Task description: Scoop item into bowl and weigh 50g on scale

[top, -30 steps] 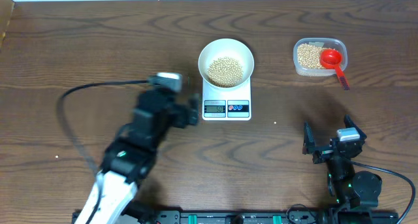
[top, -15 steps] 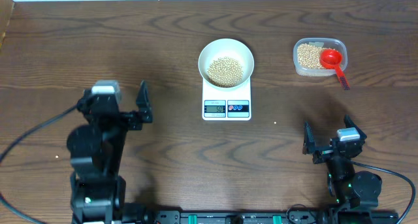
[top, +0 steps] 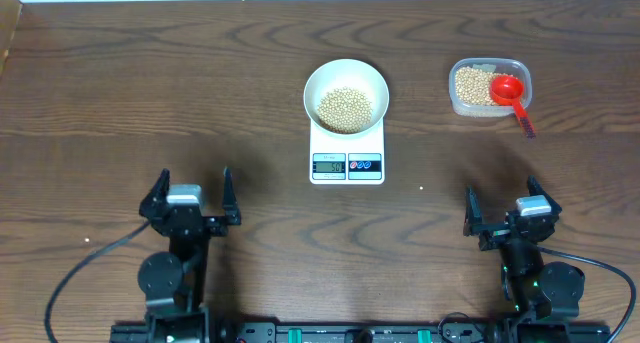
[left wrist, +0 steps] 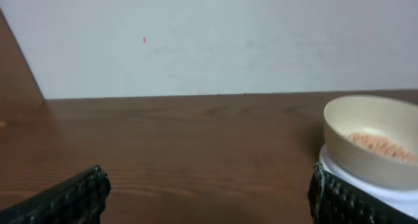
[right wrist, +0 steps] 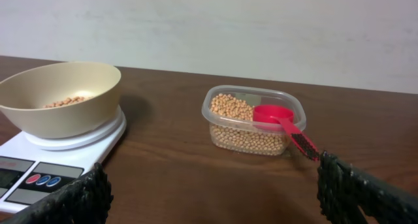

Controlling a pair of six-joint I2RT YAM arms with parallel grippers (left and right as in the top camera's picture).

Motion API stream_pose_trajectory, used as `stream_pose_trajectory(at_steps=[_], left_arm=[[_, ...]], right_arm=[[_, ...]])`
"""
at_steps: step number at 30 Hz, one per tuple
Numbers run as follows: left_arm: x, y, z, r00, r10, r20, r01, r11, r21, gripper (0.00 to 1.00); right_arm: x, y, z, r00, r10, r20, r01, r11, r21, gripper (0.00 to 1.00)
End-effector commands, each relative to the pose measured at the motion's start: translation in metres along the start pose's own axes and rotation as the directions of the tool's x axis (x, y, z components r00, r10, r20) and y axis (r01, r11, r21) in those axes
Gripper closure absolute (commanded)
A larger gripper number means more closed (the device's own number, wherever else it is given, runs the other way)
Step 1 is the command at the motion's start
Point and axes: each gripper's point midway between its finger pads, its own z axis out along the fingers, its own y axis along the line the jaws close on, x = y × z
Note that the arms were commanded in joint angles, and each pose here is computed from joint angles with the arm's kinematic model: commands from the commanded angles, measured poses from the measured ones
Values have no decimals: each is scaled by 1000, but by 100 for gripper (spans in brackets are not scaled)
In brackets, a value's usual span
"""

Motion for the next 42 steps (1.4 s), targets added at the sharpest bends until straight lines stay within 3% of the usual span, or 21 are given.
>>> stream_pose_trajectory(at_steps=[1, 5, 12, 42], left_arm=[[2, -8, -4, 992, 117, 43, -119, 993, 26, 1], [13, -13, -6, 988, 145, 52, -147, 989, 36, 1], [52, -8, -10, 986, 136, -100, -134, 991, 24, 1], [53, -13, -9, 985, 140, -104, -137, 990, 35, 1]], right_arm=[[1, 1, 0, 1000, -10, 3, 10, 1000, -1, 1], [1, 1, 0, 1000, -10, 3, 10, 1000, -1, 1], [1, 1, 0, 1000, -10, 3, 10, 1000, -1, 1], [1, 1, 0, 1000, -10, 3, 10, 1000, -1, 1]])
